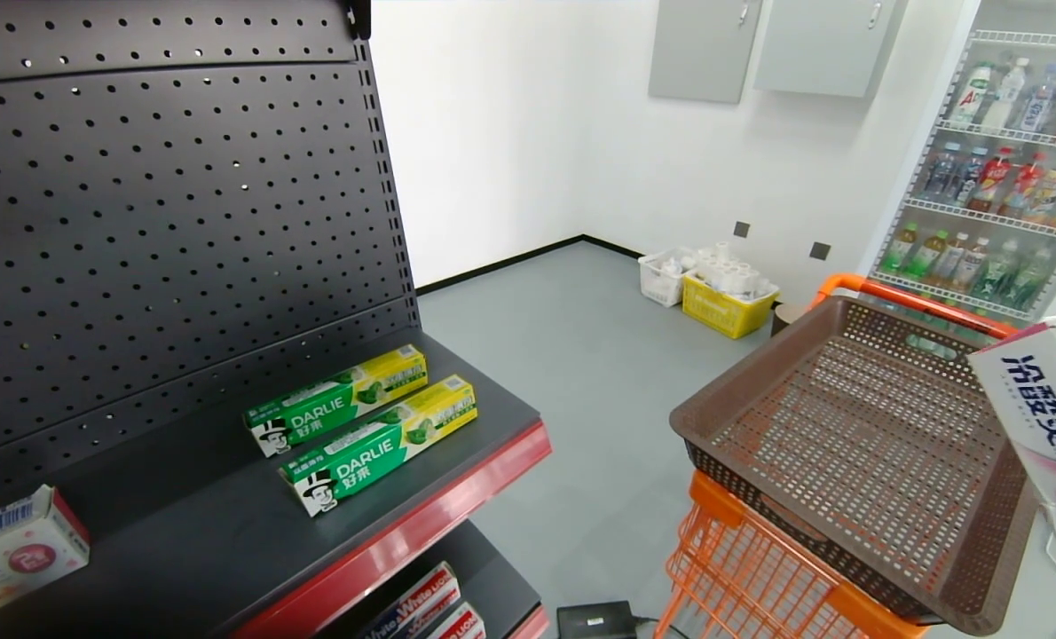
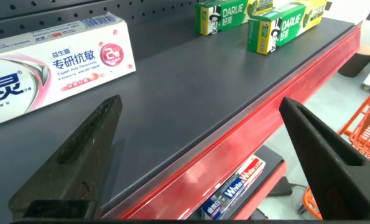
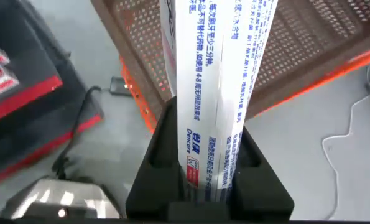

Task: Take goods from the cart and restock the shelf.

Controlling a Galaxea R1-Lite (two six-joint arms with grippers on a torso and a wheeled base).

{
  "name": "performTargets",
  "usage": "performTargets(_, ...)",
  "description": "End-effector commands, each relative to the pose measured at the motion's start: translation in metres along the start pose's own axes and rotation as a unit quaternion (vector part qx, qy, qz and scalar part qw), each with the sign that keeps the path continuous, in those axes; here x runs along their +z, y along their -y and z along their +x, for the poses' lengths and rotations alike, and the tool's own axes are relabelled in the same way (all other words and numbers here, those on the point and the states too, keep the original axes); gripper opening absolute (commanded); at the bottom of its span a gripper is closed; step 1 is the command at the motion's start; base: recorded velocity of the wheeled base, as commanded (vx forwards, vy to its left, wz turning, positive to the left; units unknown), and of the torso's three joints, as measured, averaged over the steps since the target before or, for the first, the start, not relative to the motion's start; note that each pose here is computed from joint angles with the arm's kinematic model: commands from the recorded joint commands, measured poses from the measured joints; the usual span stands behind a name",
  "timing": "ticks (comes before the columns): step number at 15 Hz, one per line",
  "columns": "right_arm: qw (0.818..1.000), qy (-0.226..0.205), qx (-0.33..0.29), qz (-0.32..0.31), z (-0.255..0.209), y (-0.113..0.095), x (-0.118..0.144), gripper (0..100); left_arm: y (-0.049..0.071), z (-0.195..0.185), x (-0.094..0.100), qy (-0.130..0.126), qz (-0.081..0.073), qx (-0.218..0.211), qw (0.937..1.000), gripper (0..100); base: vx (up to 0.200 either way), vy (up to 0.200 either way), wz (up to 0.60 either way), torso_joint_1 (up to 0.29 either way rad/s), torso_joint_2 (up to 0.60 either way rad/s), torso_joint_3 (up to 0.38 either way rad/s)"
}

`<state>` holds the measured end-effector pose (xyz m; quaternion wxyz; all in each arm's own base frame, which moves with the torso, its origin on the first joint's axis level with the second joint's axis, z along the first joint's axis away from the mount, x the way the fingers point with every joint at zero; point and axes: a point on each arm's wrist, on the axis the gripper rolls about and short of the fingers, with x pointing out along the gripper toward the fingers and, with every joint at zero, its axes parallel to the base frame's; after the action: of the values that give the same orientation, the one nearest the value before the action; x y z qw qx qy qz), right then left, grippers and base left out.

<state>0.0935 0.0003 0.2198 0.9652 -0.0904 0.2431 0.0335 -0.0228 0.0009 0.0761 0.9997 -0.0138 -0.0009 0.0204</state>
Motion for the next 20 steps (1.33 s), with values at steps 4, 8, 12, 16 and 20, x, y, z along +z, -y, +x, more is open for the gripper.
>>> performTargets(4, 0.992, 0.095, -0.076, 0.045, -0.056, -0.009, -0.052, 0, 0.000, 0.000, 0.000, 0.000, -0.001, 0.001, 1.0000, 100, 0.000, 0.000, 0.00, 0.000, 0.00, 0.000)
performTargets(8, 0.982, 0.133, -0.126, 0.049, -0.071, -0.016, -0.077, 0, 0.000, 0.000, 0.000, 0.000, -0.001, 0.001, 1.0000, 100, 0.000, 0.000, 0.00, 0.000, 0.00, 0.000)
performTargets(12, 0.976, 0.148, -0.154, 0.053, -0.075, -0.019, -0.094, 0, 0.000, 0.000, 0.000, 0.000, -0.001, 0.001, 1.0000, 100, 0.000, 0.000, 0.00, 0.000, 0.00, 0.000)
performTargets(16, 0.975, 0.152, -0.155, 0.055, -0.076, -0.020, -0.097, 0, 0.000, 0.000, 0.000, 0.000, -0.001, 0.000, 1.0000, 100, 0.000, 0.000, 0.30, 0.000, 0.00, 0.005)
performTargets(20, 0.972, 0.163, -0.158, 0.054, -0.071, -0.020, -0.099, 0, 0.000, 0.000, 0.000, 0.000, -0.001, 0.000, 1.0000, 100, 0.000, 0.000, 0.60, 0.002, 0.00, 0.004)
